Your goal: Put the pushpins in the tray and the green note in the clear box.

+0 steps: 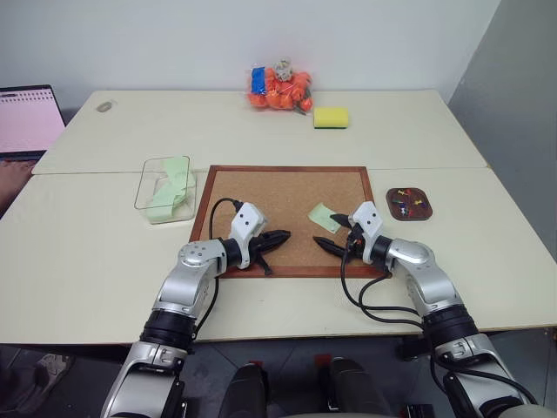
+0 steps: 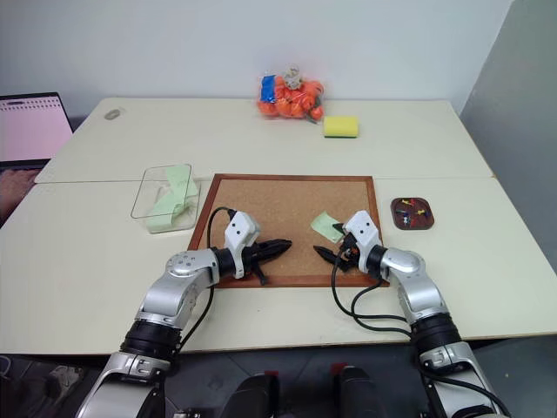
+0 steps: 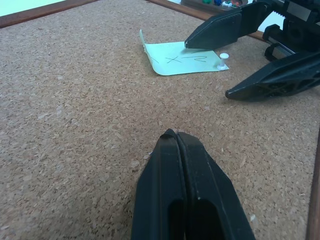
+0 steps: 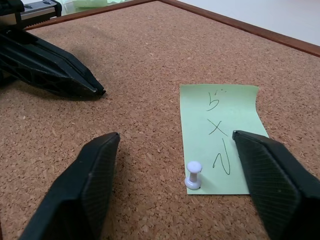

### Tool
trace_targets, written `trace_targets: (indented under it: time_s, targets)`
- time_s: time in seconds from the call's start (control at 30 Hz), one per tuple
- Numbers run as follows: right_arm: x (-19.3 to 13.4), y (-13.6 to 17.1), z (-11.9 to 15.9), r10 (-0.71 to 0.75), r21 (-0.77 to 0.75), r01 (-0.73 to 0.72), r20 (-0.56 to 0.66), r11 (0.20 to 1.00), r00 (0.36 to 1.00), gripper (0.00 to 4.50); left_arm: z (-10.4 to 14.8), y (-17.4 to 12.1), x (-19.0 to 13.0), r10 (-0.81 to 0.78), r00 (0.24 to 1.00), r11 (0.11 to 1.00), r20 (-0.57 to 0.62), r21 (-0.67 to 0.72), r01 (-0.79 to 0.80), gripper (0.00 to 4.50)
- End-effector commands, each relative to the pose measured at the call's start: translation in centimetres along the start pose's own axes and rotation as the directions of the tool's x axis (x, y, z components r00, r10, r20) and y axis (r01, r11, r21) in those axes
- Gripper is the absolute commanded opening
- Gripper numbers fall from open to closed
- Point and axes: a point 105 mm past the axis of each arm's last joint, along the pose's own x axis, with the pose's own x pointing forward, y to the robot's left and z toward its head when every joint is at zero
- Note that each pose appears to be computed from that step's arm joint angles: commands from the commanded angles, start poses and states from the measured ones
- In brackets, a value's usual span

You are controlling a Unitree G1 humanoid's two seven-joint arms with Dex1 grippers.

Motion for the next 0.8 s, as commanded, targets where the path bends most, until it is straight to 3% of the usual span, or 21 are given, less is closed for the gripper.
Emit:
trace_targets:
  time_s: [0.03,0.47,0.8]
  targets:
    - [0.0,0.0,0.0,0.009,-0.013,-0.009,0.000,1.000,1.000,2.85,-1.8,-0.6,-0.1,-0.014,0.998,0.999,-0.057,-0.036,0.012,0.00]
    - [-0.2,-0.6,-0.3,-0.020,-0.018,0.020,-0.005,1.000,1.000,0.04,-1.8,-0.9,-0.1,-0.019,0.998,0.999,-0.055,-0.034,0.017,0.00]
    - [-0.4,-1.7,1.7,-0.068,-0.066,0.071,0.046,0.995,0.997,0.04,-1.7,-0.9,-0.2,-0.013,0.999,0.999,-0.051,-0.040,0.011,0.00]
